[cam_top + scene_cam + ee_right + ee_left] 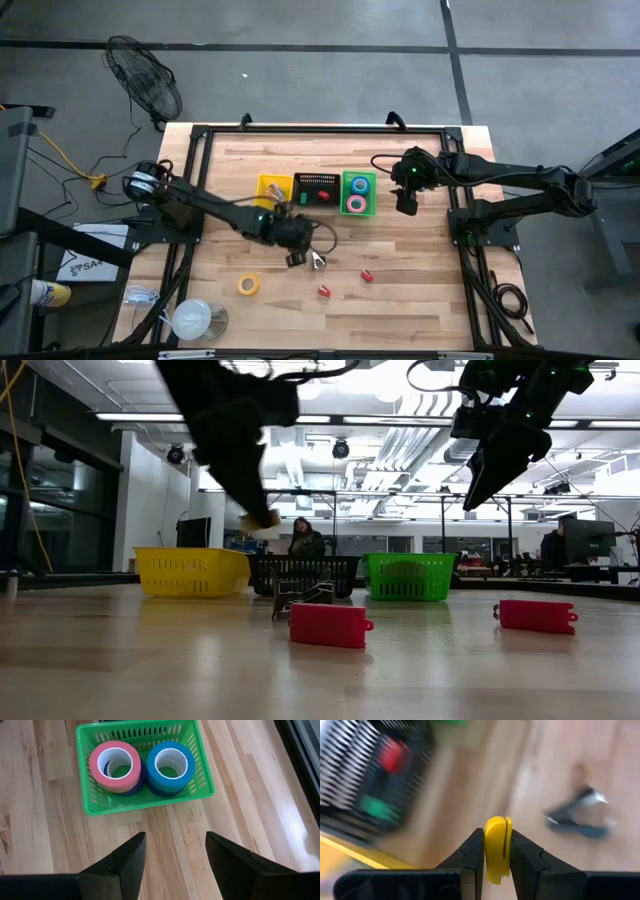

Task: Pick and place Stapler, Stapler remover, tape
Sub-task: Put the yellow stapler into the black bin, then put the right red stapler into the black bin

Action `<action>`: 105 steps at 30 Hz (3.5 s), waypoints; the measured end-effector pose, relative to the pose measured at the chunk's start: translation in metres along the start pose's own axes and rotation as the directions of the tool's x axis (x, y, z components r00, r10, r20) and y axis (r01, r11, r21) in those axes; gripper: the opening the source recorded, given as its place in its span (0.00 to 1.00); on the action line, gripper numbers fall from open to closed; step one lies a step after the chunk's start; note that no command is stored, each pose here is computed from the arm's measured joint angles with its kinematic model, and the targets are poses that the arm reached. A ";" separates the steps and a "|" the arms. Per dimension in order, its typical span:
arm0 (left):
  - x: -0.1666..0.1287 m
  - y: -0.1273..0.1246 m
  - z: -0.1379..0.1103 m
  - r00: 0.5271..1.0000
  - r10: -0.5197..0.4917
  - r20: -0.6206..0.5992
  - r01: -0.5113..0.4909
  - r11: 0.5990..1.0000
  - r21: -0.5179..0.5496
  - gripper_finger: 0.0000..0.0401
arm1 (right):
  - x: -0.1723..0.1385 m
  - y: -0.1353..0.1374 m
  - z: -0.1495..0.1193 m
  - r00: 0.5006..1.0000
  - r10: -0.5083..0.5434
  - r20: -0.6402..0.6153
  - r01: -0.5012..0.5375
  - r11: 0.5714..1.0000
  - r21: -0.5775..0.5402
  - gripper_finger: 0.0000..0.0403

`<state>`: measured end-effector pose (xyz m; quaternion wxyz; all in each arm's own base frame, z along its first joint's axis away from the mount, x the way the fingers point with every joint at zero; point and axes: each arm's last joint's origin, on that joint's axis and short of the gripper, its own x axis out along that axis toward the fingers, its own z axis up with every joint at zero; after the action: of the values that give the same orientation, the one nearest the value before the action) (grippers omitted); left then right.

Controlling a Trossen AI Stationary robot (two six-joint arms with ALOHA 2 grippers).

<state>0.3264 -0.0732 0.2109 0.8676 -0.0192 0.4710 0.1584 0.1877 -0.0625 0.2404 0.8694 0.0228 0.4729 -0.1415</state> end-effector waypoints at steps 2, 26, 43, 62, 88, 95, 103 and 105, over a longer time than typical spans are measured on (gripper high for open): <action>0.000 0.012 0.012 0.999 0.037 0.019 -0.038 0.998 0.055 0.15 | 0.000 0.000 0.000 1.000 -0.002 0.000 0.002 1.000 0.001 0.49; 0.028 0.145 0.053 0.995 0.101 0.018 -0.102 0.949 0.298 0.15 | 0.000 0.000 -0.001 1.000 0.000 -0.007 0.000 1.000 -0.002 0.49; 0.062 0.158 0.046 0.998 -0.035 -0.058 0.065 0.723 0.688 0.15 | 0.000 0.000 -0.001 1.000 -0.004 -0.007 0.004 1.000 -0.025 0.49; 0.074 0.155 0.046 0.995 -0.083 -0.050 0.096 0.752 0.652 0.18 | 0.000 0.000 -0.001 1.000 -0.004 -0.009 0.004 1.000 -0.025 0.49; 0.072 0.156 0.046 0.997 -0.053 -0.053 0.074 0.770 0.634 0.51 | 0.000 0.001 -0.004 0.999 0.014 -0.040 -0.009 0.993 0.119 0.49; 0.053 0.158 0.047 0.999 -0.018 -0.051 0.047 0.760 0.648 0.51 | -0.002 0.018 -0.011 0.991 0.053 -0.119 -0.024 0.974 0.226 0.49; 0.026 0.157 0.050 0.999 0.041 -0.013 -0.020 0.715 0.698 0.51 | 0.003 0.067 -0.029 0.993 0.047 -0.110 -0.007 0.941 0.338 0.49; 0.021 0.157 0.049 0.999 0.041 -0.020 -0.014 0.705 0.709 0.51 | 0.008 0.081 -0.037 0.994 0.080 -0.079 -0.045 0.928 0.370 0.49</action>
<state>0.3311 0.0902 0.2391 0.7979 0.3194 0.5108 -0.0218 0.1831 0.0197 0.2062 0.8308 0.2068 0.4769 -0.1987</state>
